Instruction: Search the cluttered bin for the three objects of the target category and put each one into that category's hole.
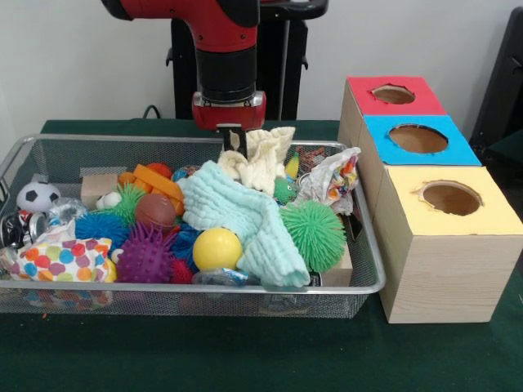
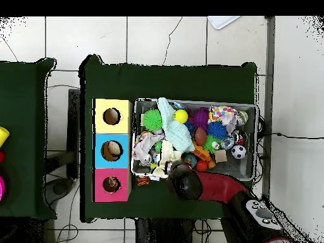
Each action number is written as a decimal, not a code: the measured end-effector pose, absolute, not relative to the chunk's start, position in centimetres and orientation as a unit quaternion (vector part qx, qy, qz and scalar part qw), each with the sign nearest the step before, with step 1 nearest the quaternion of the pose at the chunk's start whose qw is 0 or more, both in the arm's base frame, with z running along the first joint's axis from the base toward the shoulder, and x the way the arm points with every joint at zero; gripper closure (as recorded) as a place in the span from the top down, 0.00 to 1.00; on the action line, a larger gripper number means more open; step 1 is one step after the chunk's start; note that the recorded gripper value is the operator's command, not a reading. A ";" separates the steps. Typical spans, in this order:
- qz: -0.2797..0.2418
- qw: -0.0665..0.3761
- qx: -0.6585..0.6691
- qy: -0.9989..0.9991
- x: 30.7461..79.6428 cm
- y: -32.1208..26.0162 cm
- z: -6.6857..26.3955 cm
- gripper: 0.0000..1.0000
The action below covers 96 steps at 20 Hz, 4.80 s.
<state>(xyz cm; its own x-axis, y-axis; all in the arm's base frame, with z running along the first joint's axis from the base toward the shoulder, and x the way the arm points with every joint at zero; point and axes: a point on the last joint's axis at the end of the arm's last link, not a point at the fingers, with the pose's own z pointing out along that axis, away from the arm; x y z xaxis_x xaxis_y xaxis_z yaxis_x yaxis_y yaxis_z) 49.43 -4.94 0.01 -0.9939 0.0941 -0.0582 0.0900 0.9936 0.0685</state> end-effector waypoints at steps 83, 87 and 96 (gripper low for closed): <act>0.073 0.003 0.035 0.997 47.9 4.8 3.1 1.00; 0.080 0.010 0.034 0.996 46.7 6.1 1.4 1.00; 0.078 0.038 0.044 0.995 46.1 6.7 -0.6 1.00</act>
<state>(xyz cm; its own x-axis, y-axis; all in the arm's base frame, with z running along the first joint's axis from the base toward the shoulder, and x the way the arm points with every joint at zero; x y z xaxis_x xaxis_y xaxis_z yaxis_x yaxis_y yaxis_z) 46.11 6.72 -0.61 -0.9931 0.0942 -0.0691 0.0823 0.9839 0.1587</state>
